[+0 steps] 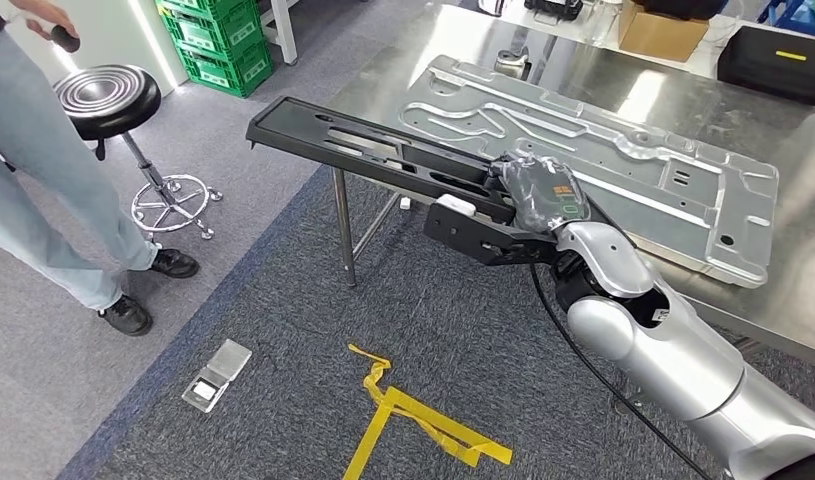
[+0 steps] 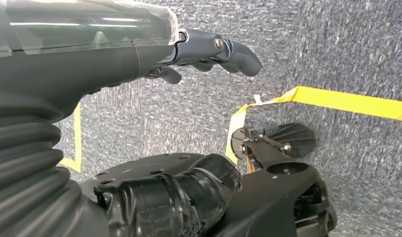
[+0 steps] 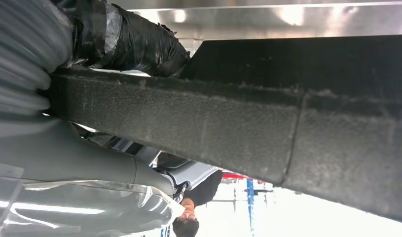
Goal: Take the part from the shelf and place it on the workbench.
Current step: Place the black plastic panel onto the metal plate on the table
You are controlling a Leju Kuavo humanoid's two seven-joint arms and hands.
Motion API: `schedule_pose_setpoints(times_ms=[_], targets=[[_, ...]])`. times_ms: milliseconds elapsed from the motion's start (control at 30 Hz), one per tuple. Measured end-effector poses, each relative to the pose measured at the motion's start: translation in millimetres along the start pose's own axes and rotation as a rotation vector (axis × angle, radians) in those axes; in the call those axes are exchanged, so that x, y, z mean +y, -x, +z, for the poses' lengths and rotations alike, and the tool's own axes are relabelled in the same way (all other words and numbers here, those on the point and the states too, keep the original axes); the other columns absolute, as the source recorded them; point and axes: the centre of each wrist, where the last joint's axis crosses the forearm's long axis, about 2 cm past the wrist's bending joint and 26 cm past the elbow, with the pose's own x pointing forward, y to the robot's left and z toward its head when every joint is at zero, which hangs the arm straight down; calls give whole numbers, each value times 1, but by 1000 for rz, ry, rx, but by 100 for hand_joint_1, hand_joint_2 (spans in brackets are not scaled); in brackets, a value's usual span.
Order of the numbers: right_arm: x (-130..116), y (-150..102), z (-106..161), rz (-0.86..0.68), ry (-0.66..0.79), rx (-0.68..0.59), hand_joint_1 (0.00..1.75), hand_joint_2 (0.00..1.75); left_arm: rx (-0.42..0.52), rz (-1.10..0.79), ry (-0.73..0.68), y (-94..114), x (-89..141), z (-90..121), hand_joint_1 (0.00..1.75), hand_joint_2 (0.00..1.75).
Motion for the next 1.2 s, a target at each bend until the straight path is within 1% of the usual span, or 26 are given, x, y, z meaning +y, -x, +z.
schedule_pose_setpoints(times_ms=[167, 367, 833, 1033, 1200], targets=[[7, 2, 2, -3, -17, 6, 175, 175, 2, 5, 5, 0, -1, 0, 0, 175], [6, 4, 2, -8, -8, 8, 175, 175, 5, 7, 8, 1, -2, 0, 0, 175], [9, 5, 4, -18, -22, 10, 175, 175, 11, 9, -3, 3, 4, -1, 0, 175], [9, 8, 5, -9, -15, 12, 175, 175, 11, 9, 9, 2, 0, 0, 0, 175], [13, 8, 8, -5, -23, 9, 175, 175, 21, 7, 18, 5, -3, 0, 0, 175]])
